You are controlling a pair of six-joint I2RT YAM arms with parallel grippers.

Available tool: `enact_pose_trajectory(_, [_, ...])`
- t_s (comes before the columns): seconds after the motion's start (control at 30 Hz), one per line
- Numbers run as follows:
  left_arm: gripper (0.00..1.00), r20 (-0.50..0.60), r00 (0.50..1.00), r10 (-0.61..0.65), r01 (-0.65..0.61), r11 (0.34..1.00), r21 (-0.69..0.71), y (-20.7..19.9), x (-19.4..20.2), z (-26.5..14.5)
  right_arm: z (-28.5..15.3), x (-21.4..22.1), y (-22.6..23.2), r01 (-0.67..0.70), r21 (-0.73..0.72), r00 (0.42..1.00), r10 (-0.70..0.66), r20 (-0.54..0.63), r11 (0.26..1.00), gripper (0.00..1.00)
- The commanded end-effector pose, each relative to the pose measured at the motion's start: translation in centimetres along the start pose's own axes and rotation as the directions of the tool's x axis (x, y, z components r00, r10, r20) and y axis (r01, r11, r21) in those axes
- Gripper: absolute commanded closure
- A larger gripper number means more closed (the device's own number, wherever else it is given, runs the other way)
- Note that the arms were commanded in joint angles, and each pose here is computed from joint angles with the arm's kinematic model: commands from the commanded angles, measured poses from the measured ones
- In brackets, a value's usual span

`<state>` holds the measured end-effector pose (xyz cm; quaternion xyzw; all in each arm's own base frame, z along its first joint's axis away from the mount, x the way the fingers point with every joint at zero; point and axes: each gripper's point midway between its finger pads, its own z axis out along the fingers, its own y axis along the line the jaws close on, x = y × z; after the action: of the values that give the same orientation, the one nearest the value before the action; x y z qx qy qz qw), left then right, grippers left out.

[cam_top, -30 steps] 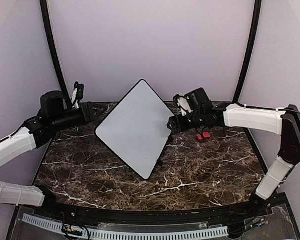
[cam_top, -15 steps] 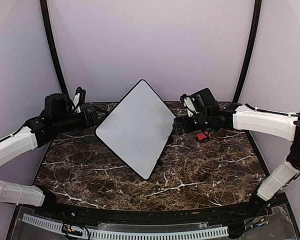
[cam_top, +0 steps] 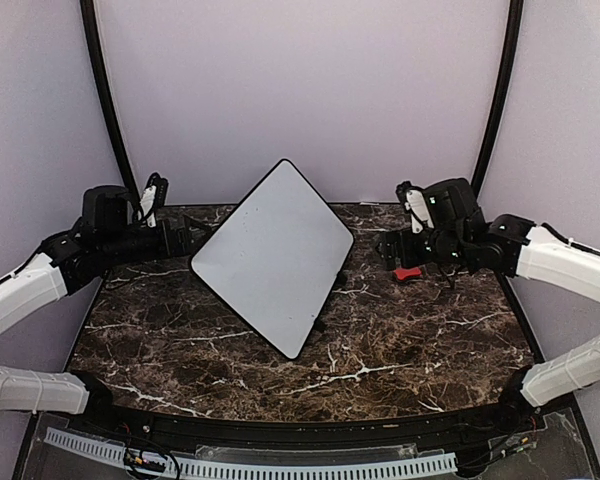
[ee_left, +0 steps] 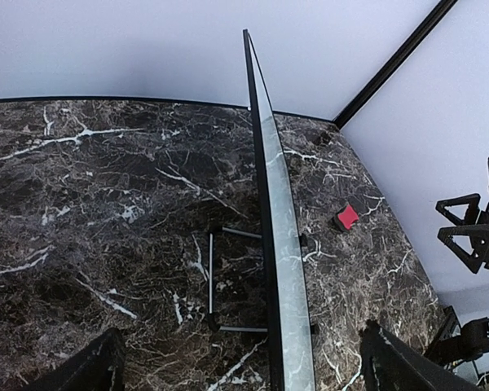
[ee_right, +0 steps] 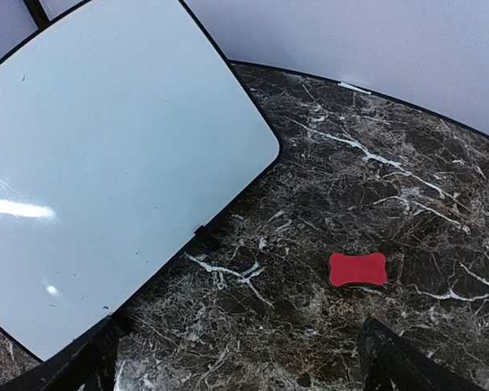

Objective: Erase the whiteboard
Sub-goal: Move the whiteboard to the center of the board.

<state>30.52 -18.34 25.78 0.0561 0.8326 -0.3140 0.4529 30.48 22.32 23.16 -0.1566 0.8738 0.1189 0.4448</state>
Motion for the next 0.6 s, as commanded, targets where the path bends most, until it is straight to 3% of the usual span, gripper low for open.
enact_pose_trajectory(0.0, [0.01, -0.058, 0.998, 0.000, 0.002, 1.000, 0.023, -0.6, 0.9, 0.0, 2.4, 2.9, 1.4, 0.098, -0.064, 0.992, -0.103, -0.078, 0.993, 0.01])
enact_pose_trajectory(0.33, [0.01, -0.006, 0.999, -0.032, 0.032, 0.999, -0.017, 0.1, 1.2, -2.2, 8.8, 5.4, 2.6, 0.398, -0.101, 0.910, -0.406, -0.078, 0.912, 0.05])
enact_pose_trajectory(0.57, [0.01, -0.002, 1.000, -0.031, 0.030, 0.998, -0.057, 0.9, 1.6, -3.1, 13.9, 7.0, 3.2, 0.482, -0.160, 0.866, -0.496, -0.063, 0.862, 0.14])
